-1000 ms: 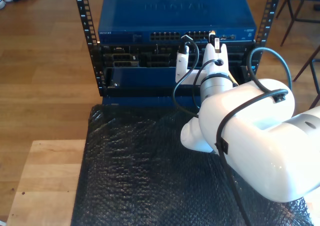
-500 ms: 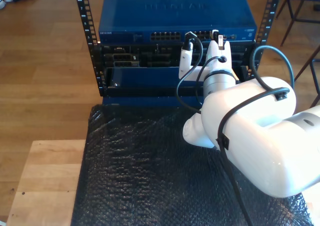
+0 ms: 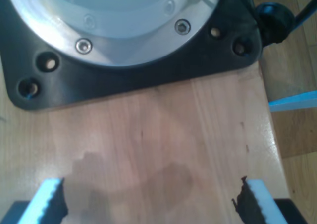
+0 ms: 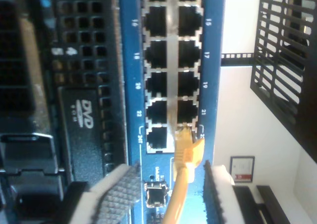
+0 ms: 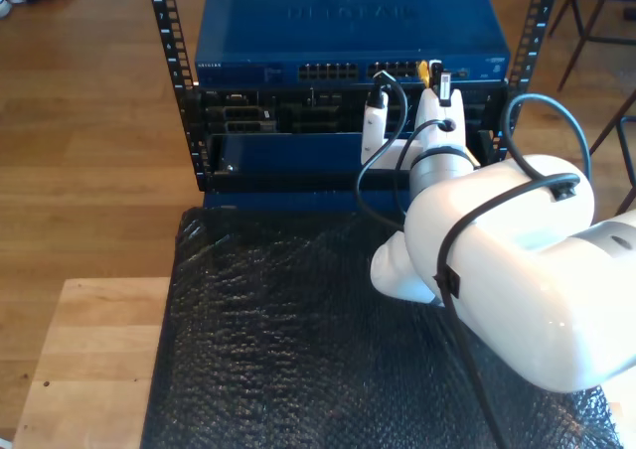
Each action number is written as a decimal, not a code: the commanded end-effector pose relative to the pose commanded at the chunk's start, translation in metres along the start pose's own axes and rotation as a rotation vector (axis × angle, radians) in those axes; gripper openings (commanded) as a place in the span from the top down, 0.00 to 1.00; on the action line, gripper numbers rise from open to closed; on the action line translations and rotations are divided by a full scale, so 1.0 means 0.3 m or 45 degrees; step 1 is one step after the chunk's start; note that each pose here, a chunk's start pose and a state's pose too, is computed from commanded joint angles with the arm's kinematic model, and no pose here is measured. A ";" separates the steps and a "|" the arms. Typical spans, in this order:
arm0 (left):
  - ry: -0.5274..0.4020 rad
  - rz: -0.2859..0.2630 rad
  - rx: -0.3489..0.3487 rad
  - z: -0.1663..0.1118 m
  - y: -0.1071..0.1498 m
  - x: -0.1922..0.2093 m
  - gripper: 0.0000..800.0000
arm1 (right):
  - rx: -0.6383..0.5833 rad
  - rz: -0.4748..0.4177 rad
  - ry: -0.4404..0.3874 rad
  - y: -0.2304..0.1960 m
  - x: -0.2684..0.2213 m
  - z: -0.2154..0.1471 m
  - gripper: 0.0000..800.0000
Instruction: Grab the cable and plug it in
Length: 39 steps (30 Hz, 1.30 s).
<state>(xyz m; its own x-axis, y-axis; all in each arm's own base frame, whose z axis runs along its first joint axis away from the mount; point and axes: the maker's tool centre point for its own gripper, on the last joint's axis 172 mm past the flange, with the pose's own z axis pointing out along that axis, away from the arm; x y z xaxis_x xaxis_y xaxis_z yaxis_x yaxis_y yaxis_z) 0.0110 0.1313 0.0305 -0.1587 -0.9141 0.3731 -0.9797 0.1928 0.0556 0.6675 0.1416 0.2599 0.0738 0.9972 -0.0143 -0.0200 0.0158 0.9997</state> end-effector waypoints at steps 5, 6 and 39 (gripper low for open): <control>0.002 0.000 0.000 0.001 0.000 0.001 0.00 | 0.004 0.003 0.015 0.029 0.012 -0.027 0.43; 0.004 0.000 0.000 0.003 0.000 0.003 0.00 | 0.002 0.005 0.023 0.039 0.023 -0.034 0.42; 0.002 0.000 0.000 0.001 0.000 0.001 0.00 | 0.514 0.082 0.141 0.135 -0.185 -0.150 0.14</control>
<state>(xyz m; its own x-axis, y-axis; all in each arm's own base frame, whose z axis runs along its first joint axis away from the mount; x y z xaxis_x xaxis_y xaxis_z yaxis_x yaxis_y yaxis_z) 0.0109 0.1310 0.0303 -0.1586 -0.9136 0.3745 -0.9796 0.1929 0.0556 0.6178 0.0901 0.3001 -0.0232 0.9974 0.0687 0.3728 -0.0551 0.9263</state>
